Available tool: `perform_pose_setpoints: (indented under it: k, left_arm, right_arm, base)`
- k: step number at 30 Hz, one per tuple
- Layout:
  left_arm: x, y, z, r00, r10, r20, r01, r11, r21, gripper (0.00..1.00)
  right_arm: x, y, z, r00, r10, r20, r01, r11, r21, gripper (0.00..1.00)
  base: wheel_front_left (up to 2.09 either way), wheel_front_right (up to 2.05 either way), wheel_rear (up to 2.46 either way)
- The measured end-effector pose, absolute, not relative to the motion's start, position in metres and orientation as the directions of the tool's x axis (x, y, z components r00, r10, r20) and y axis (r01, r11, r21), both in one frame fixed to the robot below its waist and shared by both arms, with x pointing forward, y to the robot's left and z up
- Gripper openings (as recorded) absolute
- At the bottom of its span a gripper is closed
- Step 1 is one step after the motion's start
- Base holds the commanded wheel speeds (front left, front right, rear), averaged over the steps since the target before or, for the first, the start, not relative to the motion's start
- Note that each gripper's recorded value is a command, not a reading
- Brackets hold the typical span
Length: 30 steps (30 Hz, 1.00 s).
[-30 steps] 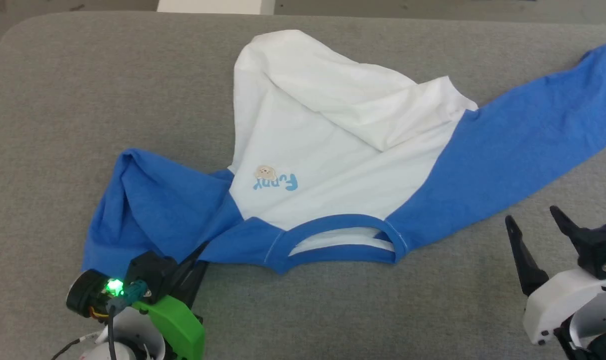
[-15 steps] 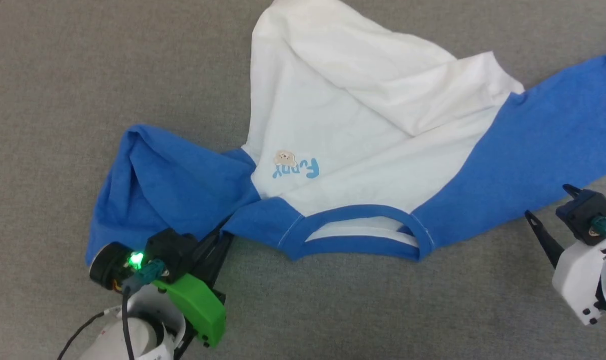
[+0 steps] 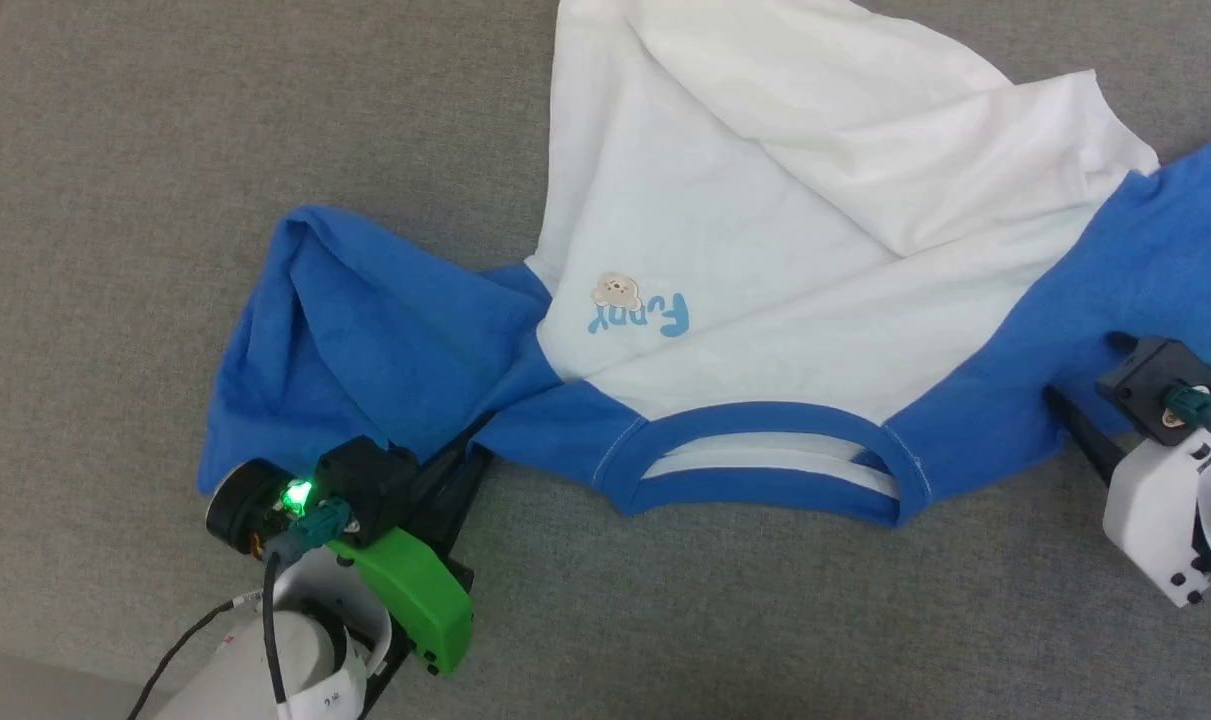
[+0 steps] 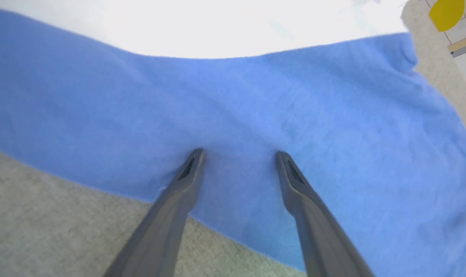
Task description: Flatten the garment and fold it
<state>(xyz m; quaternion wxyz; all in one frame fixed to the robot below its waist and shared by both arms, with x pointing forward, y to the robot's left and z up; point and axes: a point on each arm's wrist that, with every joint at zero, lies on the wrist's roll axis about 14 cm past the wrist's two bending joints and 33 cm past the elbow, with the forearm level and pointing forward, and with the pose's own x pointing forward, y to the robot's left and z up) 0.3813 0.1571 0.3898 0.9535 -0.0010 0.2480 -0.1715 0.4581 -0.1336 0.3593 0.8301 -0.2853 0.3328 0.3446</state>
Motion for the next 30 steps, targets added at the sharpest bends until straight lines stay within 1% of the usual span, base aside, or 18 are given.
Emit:
perform_pose_setpoints:
  k: [3,6,11,14,17,20,25,30]
  left_arm:
    - [0.383,0.157,0.390,0.822,-0.326,-0.467,0.323,0.942,-0.089,0.00]
    - [0.386,0.155,0.394,0.831,-0.331,-0.447,0.318,0.942,-0.106,0.00]
    - [0.399,0.153,0.415,0.876,-0.329,-0.353,0.301,0.944,-0.134,0.00]
    - [0.410,0.156,0.436,0.913,-0.306,-0.271,0.278,0.951,-0.138,0.00]
    - [0.419,0.159,0.464,0.944,-0.281,-0.172,0.258,0.956,-0.140,0.00]
    - [0.425,0.161,0.497,0.963,-0.261,-0.063,0.251,0.958,-0.142,0.00]
    - [0.431,0.161,0.564,0.962,-0.235,0.141,0.253,0.960,-0.122,0.00]
    - [0.429,0.158,0.638,0.913,-0.235,0.333,0.275,0.959,-0.075,0.00]
  right_arm:
    - [0.458,-0.130,0.357,0.536,0.389,-0.749,-0.756,0.616,-0.221,0.00]
    - [0.460,-0.130,0.358,0.561,0.394,-0.728,-0.729,0.651,-0.211,0.00]
    - [0.470,-0.131,0.374,0.663,0.401,-0.632,-0.643,0.737,-0.207,0.00]
    - [0.479,-0.130,0.397,0.746,0.396,-0.535,-0.570,0.794,-0.208,0.00]
    - [0.489,-0.132,0.434,0.837,0.381,-0.394,-0.486,0.848,-0.213,0.00]
    - [0.493,-0.135,0.475,0.896,0.362,-0.257,-0.420,0.879,-0.227,0.00]
    - [0.488,-0.139,0.548,0.942,0.334,-0.035,-0.331,0.908,-0.258,0.00]
    - [0.477,-0.142,0.627,0.931,0.318,0.182,-0.253,0.917,-0.308,0.00]
  base:
    - [0.00,0.00,0.00]
    - [0.00,0.00,0.00]
    - [0.00,0.00,0.00]
    - [0.00,0.00,0.00]
    - [0.00,0.00,0.00]
    - [0.00,0.00,0.00]
    - [0.00,0.00,0.00]
    - [0.00,0.00,0.00]
